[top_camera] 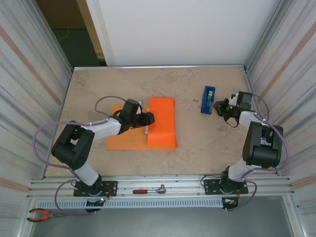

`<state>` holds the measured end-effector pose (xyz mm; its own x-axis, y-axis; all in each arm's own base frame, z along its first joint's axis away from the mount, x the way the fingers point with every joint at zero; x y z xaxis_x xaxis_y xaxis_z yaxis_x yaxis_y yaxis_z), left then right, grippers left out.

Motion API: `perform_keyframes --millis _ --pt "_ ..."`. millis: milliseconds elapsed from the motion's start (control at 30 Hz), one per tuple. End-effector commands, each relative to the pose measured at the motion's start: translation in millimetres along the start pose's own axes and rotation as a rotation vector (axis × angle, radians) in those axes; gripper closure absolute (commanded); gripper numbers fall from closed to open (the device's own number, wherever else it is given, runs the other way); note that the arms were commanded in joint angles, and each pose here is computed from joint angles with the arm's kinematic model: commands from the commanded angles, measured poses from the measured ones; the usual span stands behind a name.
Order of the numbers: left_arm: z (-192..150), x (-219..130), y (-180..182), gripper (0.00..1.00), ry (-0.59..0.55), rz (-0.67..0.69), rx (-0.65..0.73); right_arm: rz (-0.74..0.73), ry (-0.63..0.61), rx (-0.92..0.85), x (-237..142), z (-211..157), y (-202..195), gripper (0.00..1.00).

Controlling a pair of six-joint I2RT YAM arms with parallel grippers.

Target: Wrap the gift box in paper

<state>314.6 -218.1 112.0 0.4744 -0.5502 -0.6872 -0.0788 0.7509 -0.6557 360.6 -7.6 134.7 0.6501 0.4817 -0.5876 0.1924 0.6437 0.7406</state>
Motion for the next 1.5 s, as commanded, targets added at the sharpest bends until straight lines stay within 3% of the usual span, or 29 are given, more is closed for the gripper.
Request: perform_keyframes --millis 0,367,767,1467 --pt "-24 3 37 0.49 0.077 0.175 -0.009 0.008 -0.016 0.011 -5 3 2 0.89" --pt "-25 2 37 0.49 0.078 0.175 -0.005 -0.03 0.048 0.026 -19 -33 -13 0.91" --pt "-25 1 38 0.49 0.076 0.176 -0.006 -0.023 0.09 0.017 -16 -43 -13 0.91" --pt "-26 0 41 0.49 0.074 0.185 -0.005 0.025 0.191 -0.138 10 -57 43 0.92"
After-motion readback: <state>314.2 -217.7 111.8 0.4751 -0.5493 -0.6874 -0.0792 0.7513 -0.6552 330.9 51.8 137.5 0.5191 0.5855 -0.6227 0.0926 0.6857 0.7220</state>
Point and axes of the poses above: each hand's point on the last joint's axis, 136 mm out from that joint toward the fingers, its own x axis out along the fingers, its own y axis along the line the jaws close on, z = x × y, the point moved 6 cm from there along -x, back along the fingers, and after that the axes turned 12 degrees about -x, right-handed, at the moved point
